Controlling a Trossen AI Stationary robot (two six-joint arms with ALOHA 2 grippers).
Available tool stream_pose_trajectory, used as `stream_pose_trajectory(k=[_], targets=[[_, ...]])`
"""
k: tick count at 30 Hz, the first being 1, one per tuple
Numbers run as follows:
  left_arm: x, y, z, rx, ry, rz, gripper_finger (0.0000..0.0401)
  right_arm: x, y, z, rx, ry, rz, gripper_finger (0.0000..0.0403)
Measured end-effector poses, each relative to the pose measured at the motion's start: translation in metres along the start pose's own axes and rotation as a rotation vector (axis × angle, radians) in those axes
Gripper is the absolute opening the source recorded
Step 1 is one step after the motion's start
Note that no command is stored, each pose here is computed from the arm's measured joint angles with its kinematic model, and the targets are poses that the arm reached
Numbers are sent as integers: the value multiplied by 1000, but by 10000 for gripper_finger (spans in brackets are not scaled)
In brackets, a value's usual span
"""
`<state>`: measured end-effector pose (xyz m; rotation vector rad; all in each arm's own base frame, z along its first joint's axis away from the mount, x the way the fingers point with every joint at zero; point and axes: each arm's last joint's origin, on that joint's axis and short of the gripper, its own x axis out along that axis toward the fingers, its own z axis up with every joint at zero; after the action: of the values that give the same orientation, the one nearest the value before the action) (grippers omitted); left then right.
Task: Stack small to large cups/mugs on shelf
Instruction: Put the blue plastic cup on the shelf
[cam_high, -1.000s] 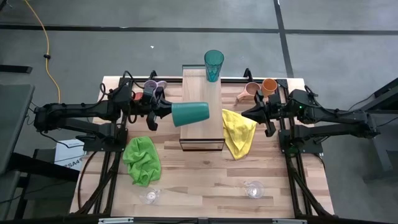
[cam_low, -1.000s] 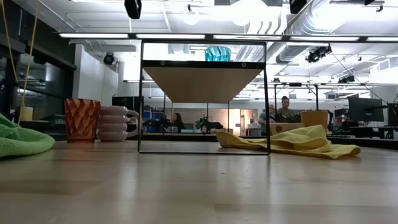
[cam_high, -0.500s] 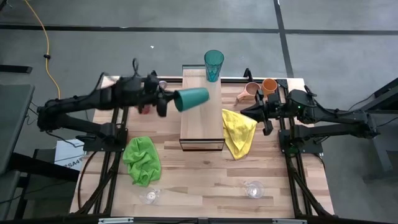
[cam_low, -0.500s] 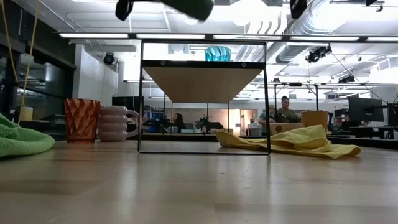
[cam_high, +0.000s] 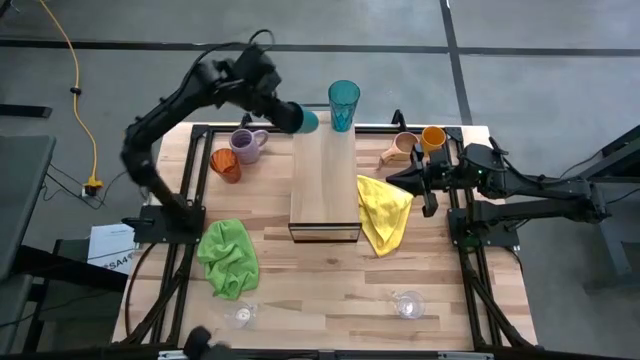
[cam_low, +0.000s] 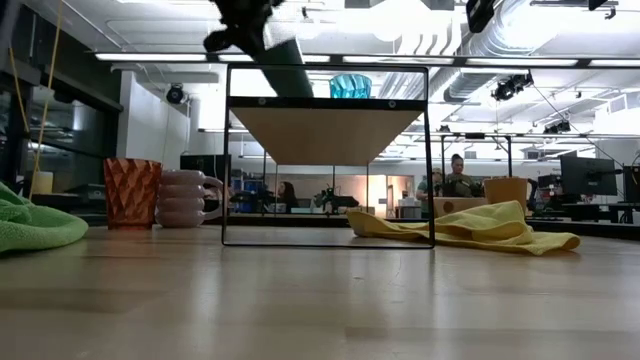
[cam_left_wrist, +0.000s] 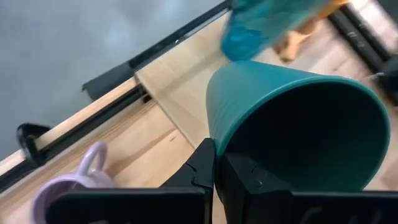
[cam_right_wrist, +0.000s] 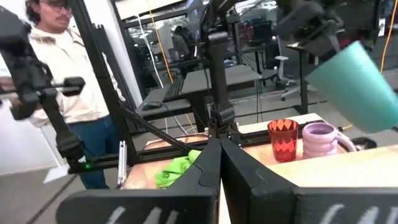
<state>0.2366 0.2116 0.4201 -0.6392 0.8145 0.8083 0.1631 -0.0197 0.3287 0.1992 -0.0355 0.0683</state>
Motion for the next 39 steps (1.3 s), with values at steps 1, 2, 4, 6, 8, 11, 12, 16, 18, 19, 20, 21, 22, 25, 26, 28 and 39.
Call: stream_pose_trajectory(k=[1,2,4,6,8,11,12,16,18,19,20,21,22,25,26,28,39], targets=[[5,1,6,-4,19,8,0,0,0,0,11,0,-7,0],[10,2,11,-8,42,15,0,0,0,0,24,3,-11,0],[21,4,18,-20,103,27,0,0,-1,-1,35,10,-14,0],[32,5,25,-30,145,30,0,0,-1,-2,46,22,-17,0],[41,4,29,-34,173,34,0,0,-1,-4,61,36,-21,0],[53,4,36,-46,177,38,0,0,-1,-5,79,53,-25,0],[57,4,37,-51,178,42,0,0,-1,-6,85,55,-26,0],[69,7,41,-74,178,73,0,0,-2,-6,94,56,-27,0],[73,8,40,-75,199,93,0,0,-1,-6,94,57,-27,0],[75,9,40,-77,204,100,0,0,-2,-6,94,56,-27,0],[76,10,41,-81,202,101,0,0,-2,-6,94,56,-27,0],[76,12,41,-84,203,104,0,0,-2,-6,94,56,-27,0],[76,13,41,-86,200,104,0,0,-2,-6,94,56,-27,0],[76,12,43,-88,182,96,0,0,-1,-6,96,57,-27,0],[76,12,44,-88,179,95,0,0,-1,-6,97,57,-27,0],[76,12,43,-87,180,95,0,0,-1,-6,97,57,-27,0],[77,12,45,-76,160,91,14,0,-2,-6,98,60,-27,0]])
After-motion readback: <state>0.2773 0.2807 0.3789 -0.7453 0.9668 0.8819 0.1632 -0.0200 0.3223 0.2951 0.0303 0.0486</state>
